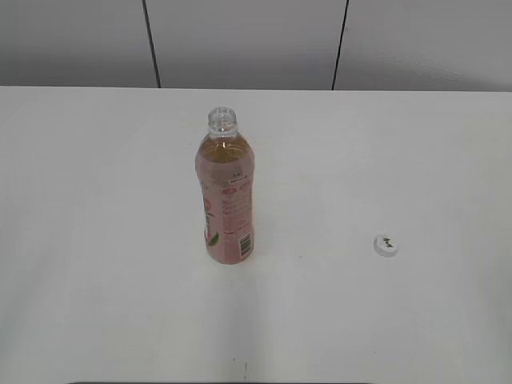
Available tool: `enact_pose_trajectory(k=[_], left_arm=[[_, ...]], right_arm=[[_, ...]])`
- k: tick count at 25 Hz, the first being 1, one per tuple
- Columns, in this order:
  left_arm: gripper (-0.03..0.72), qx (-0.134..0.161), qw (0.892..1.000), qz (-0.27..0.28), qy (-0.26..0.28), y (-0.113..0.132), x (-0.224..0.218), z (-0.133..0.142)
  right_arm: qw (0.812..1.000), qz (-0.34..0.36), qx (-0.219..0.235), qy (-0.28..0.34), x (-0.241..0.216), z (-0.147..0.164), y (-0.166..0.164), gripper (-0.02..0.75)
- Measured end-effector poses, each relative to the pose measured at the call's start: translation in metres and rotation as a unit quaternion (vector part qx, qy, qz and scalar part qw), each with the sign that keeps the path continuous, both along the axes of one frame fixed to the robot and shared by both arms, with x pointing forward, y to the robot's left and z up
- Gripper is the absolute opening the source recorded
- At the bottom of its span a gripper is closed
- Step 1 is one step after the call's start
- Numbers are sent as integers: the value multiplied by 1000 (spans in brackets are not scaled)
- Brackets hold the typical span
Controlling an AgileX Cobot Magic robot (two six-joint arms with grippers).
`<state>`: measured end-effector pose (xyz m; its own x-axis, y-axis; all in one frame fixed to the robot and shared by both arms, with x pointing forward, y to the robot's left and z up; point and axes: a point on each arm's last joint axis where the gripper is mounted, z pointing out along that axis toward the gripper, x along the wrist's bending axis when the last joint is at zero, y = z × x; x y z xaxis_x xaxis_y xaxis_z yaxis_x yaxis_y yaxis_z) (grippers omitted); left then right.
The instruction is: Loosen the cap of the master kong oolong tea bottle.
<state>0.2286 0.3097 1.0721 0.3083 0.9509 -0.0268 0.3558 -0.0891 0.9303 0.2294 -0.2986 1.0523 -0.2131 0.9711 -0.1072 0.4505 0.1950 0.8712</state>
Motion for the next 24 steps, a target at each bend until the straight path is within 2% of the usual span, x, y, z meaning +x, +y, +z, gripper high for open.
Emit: enact_pose_trajectory(k=[4, 10, 13, 24], left_arm=[[454, -1, 1000, 18, 0, -1, 0, 0], [436, -5, 991, 134, 0, -4, -2, 0], [436, -6, 986, 164, 0, -5, -3, 0], [436, -7, 986, 167, -1, -5, -3, 0]], right_arm=[[1000, -1, 0, -1, 0, 0, 0, 503], [998, -57, 1, 0, 0, 0, 1, 503], [998, -65, 1, 0, 0, 0, 1, 503], [998, -65, 2, 0, 0, 0, 1, 503]])
